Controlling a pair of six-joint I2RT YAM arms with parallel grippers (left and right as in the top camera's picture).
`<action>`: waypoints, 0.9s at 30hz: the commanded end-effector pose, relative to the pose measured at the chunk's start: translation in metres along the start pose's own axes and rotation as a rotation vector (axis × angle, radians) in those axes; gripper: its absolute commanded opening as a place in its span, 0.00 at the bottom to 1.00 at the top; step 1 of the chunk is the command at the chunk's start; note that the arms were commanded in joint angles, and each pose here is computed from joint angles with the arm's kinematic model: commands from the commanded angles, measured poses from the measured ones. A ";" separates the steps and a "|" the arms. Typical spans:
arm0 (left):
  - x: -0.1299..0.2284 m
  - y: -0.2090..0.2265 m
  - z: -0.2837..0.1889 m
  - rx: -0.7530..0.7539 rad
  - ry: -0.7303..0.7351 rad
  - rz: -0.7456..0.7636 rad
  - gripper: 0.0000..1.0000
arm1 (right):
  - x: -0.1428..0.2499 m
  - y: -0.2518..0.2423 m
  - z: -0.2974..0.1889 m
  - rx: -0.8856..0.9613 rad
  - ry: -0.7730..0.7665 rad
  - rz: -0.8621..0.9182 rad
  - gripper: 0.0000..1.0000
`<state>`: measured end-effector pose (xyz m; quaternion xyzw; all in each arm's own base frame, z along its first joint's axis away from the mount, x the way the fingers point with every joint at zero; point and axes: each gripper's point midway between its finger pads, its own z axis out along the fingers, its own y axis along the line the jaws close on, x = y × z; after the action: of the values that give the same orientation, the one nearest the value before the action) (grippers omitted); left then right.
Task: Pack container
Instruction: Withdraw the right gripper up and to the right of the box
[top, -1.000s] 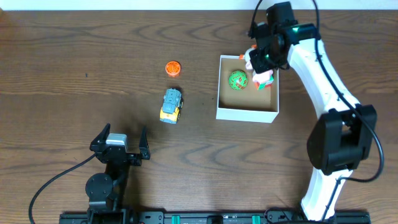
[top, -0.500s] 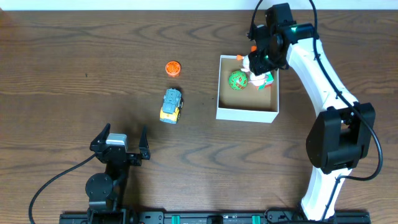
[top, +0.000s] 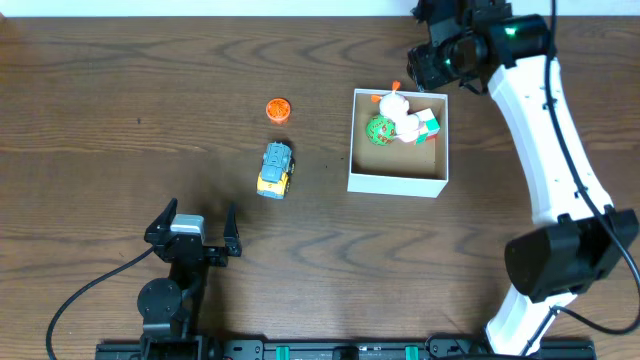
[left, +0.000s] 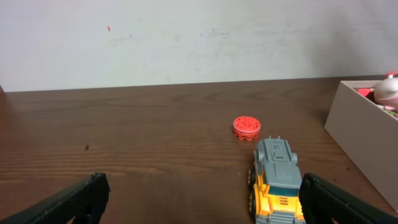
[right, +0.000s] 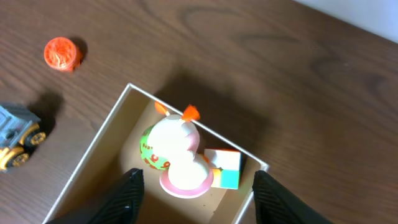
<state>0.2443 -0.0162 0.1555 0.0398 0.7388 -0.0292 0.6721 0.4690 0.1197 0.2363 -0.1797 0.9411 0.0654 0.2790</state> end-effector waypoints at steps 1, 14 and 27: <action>0.015 -0.002 0.001 0.014 0.044 0.012 0.98 | -0.005 -0.011 -0.012 0.080 -0.018 0.006 0.63; 0.015 -0.002 0.001 0.014 0.044 0.012 0.98 | 0.014 -0.088 -0.046 0.393 0.005 0.179 0.84; 0.015 -0.002 0.001 0.014 0.044 0.012 0.98 | 0.089 -0.192 -0.067 0.455 0.077 0.655 0.99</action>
<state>0.2443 -0.0162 0.1556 0.0398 0.7387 -0.0292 0.6722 0.4457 -0.1010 0.2376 0.1679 0.9500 -0.1060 0.2409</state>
